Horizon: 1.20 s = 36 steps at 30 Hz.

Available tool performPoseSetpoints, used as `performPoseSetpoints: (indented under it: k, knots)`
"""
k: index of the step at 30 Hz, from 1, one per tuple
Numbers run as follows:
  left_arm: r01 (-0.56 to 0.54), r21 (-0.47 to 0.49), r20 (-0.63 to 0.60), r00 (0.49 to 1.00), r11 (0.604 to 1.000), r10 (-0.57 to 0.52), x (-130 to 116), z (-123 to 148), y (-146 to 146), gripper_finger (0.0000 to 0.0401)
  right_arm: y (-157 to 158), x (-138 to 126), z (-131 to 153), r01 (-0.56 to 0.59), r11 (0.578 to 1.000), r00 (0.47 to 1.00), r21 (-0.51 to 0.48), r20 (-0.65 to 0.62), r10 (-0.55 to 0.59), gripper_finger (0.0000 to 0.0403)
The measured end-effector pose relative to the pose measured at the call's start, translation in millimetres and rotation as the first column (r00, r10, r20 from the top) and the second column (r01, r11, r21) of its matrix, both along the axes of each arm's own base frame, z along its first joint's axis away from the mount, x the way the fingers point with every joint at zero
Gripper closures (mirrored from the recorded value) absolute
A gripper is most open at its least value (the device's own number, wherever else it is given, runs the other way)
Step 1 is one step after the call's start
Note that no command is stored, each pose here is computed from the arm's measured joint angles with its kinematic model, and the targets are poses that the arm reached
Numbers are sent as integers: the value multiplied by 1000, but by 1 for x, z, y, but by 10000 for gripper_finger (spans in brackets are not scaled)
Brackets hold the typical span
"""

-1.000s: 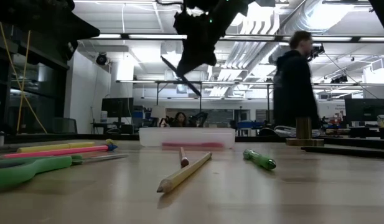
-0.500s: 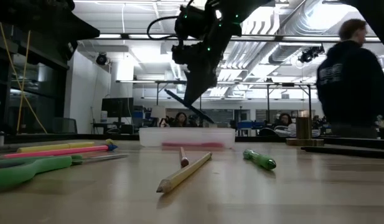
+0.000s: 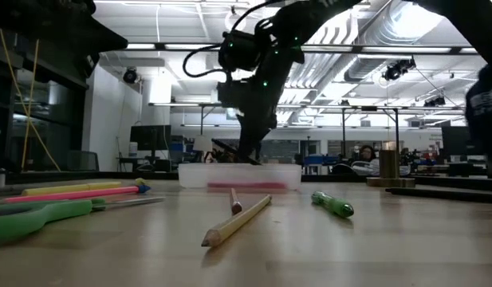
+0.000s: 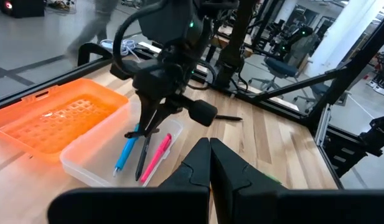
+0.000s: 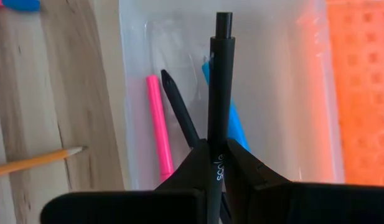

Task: Pick & place school supplies into a supply box
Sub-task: Put the black pen into the transparent supply box

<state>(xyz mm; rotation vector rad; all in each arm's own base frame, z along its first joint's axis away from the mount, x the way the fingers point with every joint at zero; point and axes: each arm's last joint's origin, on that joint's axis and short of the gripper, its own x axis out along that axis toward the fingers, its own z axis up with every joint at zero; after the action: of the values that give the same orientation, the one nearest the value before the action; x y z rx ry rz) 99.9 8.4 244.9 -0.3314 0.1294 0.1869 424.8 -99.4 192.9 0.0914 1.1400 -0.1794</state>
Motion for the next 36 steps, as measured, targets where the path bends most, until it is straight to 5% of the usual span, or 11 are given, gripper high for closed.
performPoseSetpoints:
  k: [36]
  knots:
    - [0, -1, -13, 1000, 1000, 0, 0, -1, 0, 368, -1, -8, -28, 12, 1000, 998, 5, -63, -12, 391]
